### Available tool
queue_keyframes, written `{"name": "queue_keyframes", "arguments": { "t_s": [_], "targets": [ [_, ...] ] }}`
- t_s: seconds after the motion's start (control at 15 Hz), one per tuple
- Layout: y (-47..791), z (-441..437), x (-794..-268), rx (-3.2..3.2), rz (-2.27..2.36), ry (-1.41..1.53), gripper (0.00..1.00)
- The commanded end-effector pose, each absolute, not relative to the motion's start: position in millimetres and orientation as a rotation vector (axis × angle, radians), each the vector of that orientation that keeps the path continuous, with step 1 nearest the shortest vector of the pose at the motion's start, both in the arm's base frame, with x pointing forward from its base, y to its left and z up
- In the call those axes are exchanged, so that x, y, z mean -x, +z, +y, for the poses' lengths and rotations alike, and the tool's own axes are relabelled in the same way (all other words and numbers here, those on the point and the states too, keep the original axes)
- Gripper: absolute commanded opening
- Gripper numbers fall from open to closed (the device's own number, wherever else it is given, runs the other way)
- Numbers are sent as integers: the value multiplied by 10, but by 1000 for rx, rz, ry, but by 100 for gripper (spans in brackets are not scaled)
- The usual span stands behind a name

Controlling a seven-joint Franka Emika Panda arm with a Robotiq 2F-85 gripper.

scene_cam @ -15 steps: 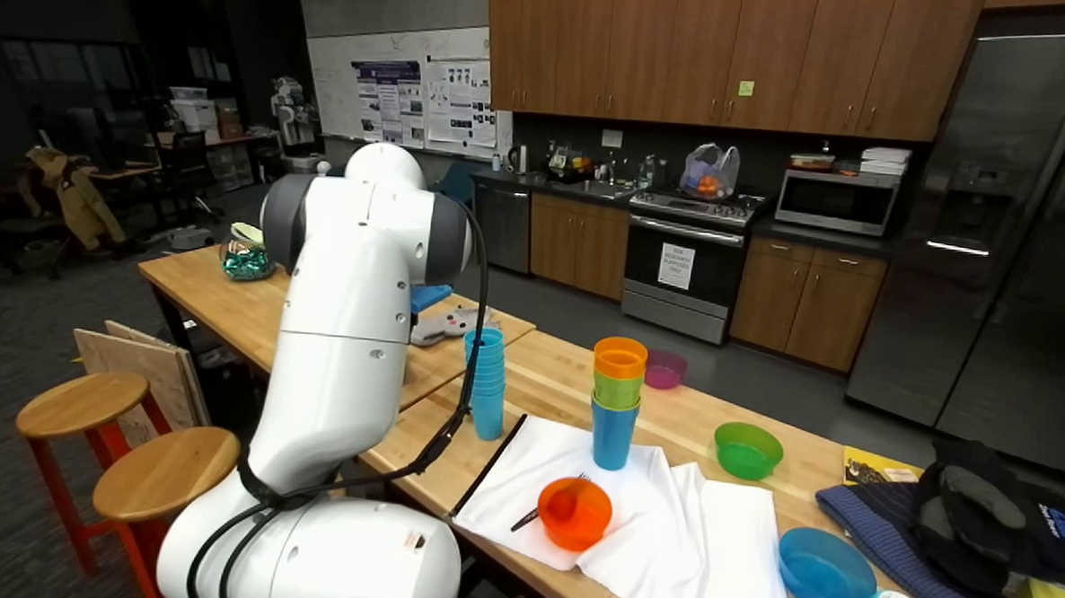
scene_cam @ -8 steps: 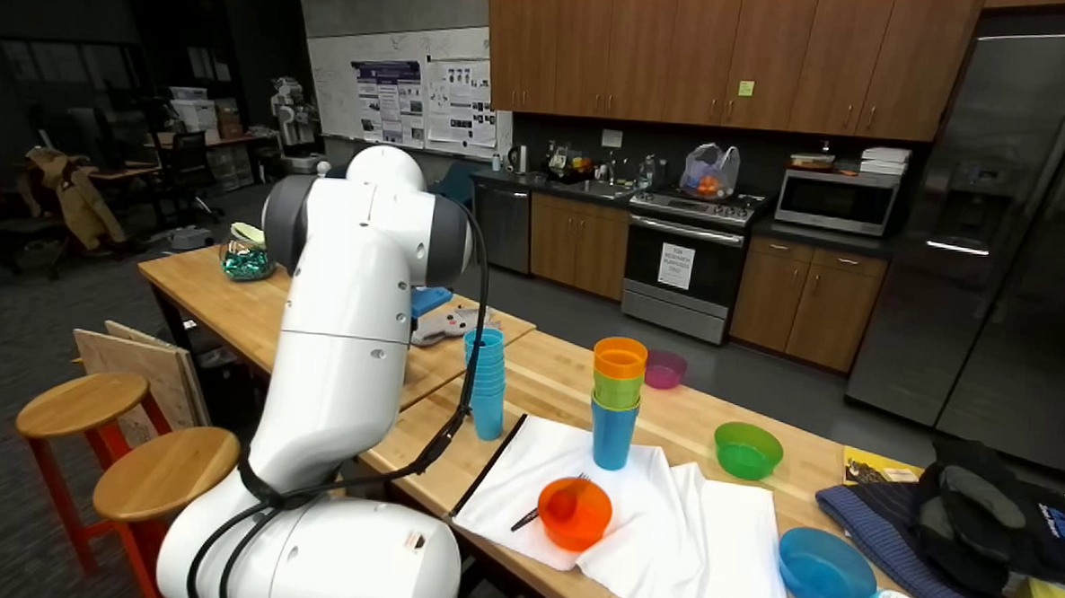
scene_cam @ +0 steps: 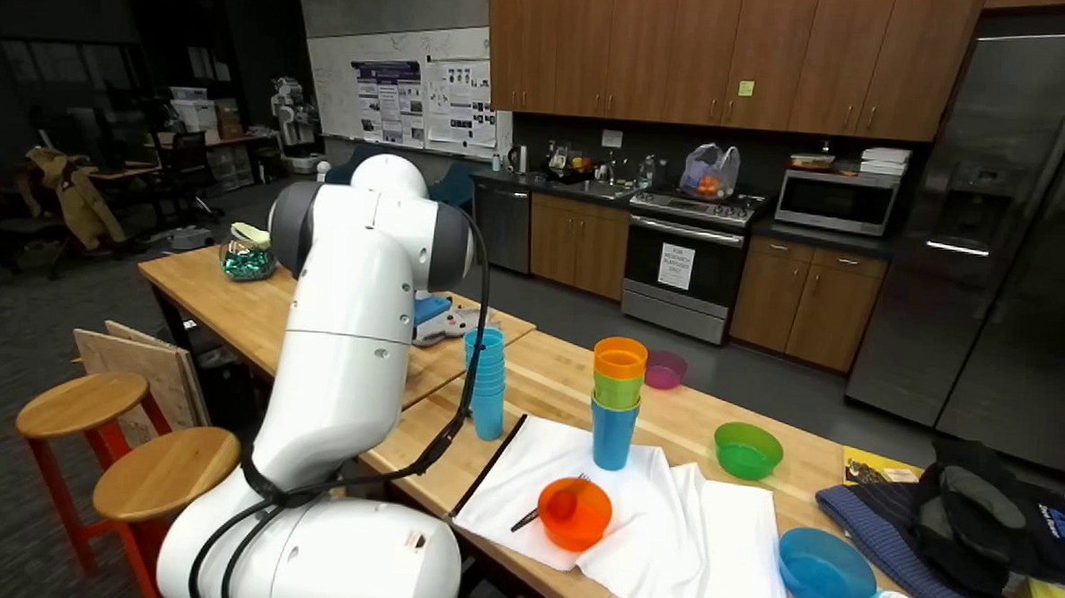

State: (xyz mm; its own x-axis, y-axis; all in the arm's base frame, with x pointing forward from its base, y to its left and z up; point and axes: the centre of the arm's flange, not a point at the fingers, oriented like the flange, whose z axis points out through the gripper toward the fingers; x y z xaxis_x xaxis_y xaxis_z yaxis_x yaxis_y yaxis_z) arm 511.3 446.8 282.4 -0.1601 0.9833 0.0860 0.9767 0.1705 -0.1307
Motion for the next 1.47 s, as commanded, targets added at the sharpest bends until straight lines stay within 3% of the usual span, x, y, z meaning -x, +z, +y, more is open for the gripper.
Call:
{"name": "queue_keyframes", "arguments": {
  "t_s": [0.0, 0.27, 0.33, 0.4, 0.53, 1.07, 1.4],
  "targets": [
    [2831, 4558, -5173, 1934, -2322, 83, 100],
    [2820, 4604, -5204, 1925, -2334, 93, 100],
    [2816, 4613, -5214, 1933, -2336, 108, 75],
    [2815, 4608, -5209, 1928, -2336, 109, 74],
    [2824, 4608, -5219, 1930, -2333, 116, 61],
    [2880, 4589, -5250, 1953, -2311, 95, 1],
    [2950, 4554, -5256, 2042, -2220, 89, 0]
  ]
}}
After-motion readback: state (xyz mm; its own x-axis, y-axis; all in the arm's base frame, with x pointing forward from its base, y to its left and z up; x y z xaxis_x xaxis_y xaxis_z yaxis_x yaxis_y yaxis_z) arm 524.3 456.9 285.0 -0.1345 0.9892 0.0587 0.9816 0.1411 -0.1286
